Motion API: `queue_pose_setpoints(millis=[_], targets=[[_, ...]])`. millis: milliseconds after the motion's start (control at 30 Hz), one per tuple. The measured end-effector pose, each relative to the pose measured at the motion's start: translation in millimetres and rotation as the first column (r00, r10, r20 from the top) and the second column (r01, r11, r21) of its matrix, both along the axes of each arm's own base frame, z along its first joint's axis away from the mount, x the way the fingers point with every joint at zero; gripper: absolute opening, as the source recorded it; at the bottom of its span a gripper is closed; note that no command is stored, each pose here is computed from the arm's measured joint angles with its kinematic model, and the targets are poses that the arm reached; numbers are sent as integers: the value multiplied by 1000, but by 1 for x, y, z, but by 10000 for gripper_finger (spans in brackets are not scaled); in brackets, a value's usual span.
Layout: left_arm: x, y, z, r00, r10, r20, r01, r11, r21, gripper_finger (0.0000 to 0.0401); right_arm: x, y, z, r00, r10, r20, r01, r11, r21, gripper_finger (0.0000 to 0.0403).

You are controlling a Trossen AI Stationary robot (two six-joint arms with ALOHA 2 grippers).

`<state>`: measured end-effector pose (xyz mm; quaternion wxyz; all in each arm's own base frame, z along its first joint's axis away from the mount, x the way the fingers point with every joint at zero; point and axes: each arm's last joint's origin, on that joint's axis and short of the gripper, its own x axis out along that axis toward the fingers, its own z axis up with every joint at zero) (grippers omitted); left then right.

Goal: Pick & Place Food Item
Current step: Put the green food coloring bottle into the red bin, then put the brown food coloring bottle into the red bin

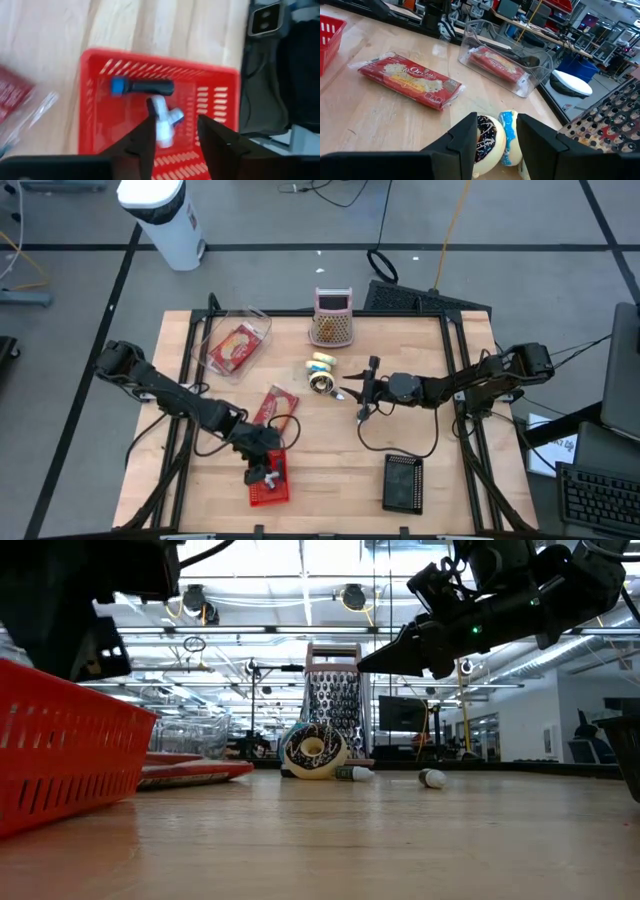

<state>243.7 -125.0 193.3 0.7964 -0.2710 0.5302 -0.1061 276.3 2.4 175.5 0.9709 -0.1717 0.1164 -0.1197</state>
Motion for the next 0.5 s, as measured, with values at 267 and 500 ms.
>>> queue_pose_setpoints(millis=[267, 500], targets=[[0, 4, -1, 1000, 7, -11, -7, 1000, 24, 205, 0, 0, 0, 999, -22, 29, 18, 994, 108, 130], [13, 18, 3, 992, -11, 123, 1, 997, 77, 215, -4, 0, -14, 994, -56, -89, 76, 967, 244, 130]])
